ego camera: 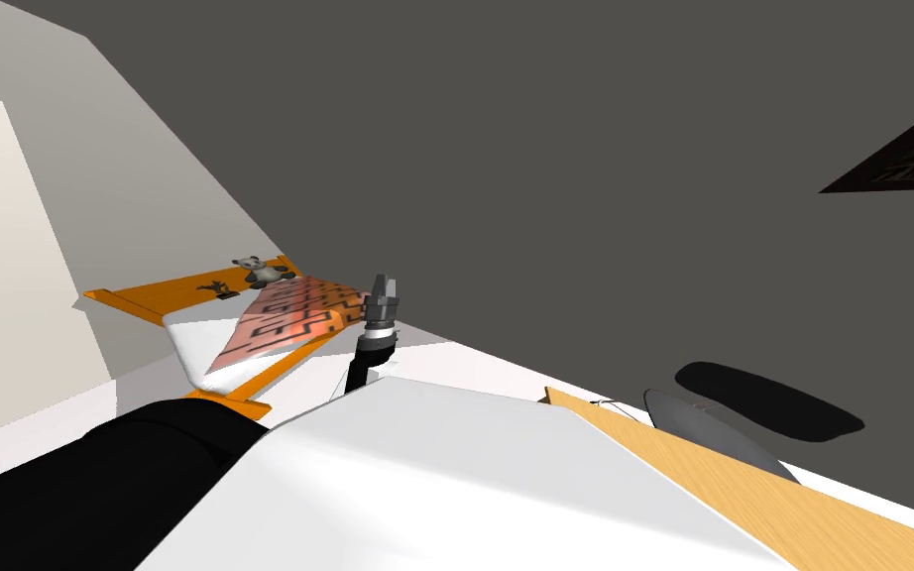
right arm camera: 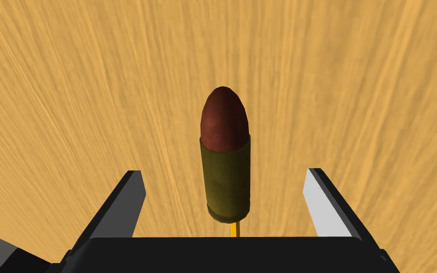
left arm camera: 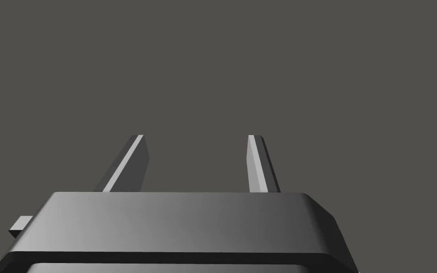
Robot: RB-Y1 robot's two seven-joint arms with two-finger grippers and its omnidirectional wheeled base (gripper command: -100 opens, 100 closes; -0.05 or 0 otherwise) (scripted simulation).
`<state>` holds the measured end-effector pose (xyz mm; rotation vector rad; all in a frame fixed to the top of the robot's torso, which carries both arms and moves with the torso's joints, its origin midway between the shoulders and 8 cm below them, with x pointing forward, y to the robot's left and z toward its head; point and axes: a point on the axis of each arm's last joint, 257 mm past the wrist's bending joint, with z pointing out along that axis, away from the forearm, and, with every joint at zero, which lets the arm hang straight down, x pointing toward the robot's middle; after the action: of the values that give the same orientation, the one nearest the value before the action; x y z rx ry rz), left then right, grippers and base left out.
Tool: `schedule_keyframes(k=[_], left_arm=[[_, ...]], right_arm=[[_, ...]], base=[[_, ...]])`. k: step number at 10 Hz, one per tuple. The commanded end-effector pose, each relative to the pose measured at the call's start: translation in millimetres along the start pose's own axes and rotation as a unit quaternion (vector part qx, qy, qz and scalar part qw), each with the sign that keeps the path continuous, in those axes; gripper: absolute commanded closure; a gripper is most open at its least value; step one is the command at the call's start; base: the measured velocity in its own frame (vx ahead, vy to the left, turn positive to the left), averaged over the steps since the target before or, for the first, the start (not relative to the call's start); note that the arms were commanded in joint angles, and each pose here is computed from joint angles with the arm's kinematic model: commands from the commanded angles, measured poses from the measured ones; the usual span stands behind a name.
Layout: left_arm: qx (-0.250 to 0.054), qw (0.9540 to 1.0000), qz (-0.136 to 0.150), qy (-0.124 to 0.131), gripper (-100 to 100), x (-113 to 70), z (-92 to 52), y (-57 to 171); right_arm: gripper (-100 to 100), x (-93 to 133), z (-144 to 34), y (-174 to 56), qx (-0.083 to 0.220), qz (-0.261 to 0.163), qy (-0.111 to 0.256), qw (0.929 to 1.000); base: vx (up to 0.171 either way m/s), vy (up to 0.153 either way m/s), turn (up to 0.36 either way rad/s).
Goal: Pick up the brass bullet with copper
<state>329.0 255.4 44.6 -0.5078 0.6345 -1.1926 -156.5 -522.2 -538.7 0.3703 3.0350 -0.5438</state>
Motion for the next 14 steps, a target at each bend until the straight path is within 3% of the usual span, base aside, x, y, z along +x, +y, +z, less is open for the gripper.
schedule_keyframes(k=[1,2,6,7,8,13,14], left_arm=[[0.0,1.0,0.0,0.0,0,0.0,0.0,0.0],[0.0,1.0,0.0,0.0,0,0.0,0.0,0.0],[0.0,1.0,0.0,0.0,0,0.0,0.0,0.0],[0.0,1.0,0.0,0.0,0,0.0,0.0,0.0],[0.0,1.0,0.0,0.0,0,0.0,0.0,0.0],[0.0,1.0,0.0,0.0,0,0.0,0.0,0.0],[0.0,1.0,0.0,0.0,0,0.0,0.0,0.0]], right_arm=[[-100,0.0,0.0,0.0,0.0,0.0,0.0,1.0],[100,-0.3,0.4,0.3,0.0,0.0,0.0,1.0],[100,-0.1,0.2,0.3,0.0,-0.001,0.0,1.0],[0,-0.1,0.2,0.3,0.0,-0.001,0.0,1.0],[100,4.2,-6.3,-6.9,0.003,-0.004,0.003,1.0],[100,7.4,-17.8,-13.5,0.002,-0.011,0.006,0.9999],[0,7.6,-18.3,-13.7,0.002,-0.011,0.006,0.9999]], base=[[-0.018,-0.003,0.006],[0.0,0.0,0.0],[0.0,0.0,0.0],[0.0,0.0,0.0],[0.031,0.01,-0.072],[0.045,0.017,-0.034],[0.0,0.0,0.0]])
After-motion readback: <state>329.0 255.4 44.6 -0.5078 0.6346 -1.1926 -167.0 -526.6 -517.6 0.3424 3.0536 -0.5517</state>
